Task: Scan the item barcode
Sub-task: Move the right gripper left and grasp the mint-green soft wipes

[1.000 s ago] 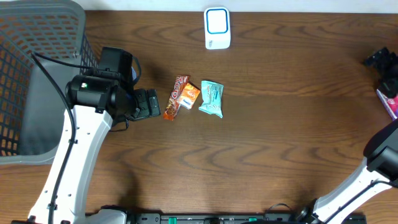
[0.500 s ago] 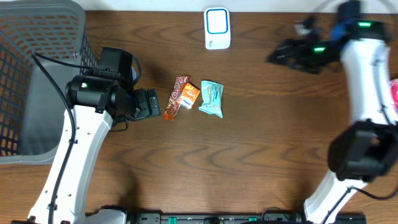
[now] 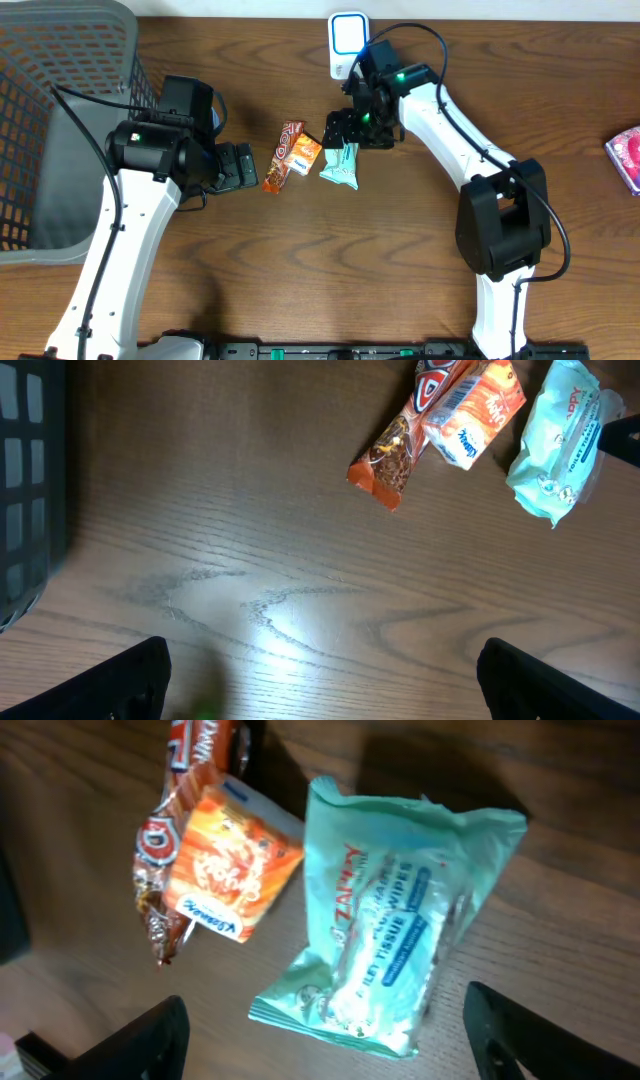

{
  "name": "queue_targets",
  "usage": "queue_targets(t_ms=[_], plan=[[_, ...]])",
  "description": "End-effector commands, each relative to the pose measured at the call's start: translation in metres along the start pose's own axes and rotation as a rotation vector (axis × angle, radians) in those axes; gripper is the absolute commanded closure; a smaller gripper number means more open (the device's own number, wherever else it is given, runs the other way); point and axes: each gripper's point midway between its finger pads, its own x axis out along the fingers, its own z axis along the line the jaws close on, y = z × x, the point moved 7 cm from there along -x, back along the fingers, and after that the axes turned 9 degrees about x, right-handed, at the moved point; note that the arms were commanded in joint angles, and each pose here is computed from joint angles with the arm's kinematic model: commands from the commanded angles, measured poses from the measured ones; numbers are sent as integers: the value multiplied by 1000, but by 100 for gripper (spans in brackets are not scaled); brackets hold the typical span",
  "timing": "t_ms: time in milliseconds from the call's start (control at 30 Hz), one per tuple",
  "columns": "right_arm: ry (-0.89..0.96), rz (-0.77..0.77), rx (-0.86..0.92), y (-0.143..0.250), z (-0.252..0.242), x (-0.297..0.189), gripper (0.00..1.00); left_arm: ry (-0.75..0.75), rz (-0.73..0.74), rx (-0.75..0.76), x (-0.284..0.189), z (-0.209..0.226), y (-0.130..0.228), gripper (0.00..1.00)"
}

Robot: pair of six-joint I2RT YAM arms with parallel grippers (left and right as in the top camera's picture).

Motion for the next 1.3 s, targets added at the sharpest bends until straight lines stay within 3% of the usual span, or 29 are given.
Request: queue_targets(t_ms=[0, 67, 333, 800, 1000, 1200, 1267], plan=[[3, 16, 73, -2, -15, 4, 14, -7, 5, -12, 0, 0, 0, 2], [-29, 40, 39, 0, -17, 3, 1, -7, 5, -13, 0, 0, 0, 2], [-52, 78, 68, 8, -48, 22, 1, -7, 5, -12, 0, 0, 0, 2], [-462, 108, 65, 12, -93, 14, 1, -7, 5, -12, 0, 0, 0, 2], [-537, 81, 44, 13, -95, 20, 1, -7, 5, -12, 0, 0, 0, 2], [-536, 76, 62, 11, -94, 22, 23, -7, 5, -12, 0, 0, 0, 2], [-535, 71, 63, 9, -92, 24, 26, -7, 5, -13, 0, 0, 0, 2]])
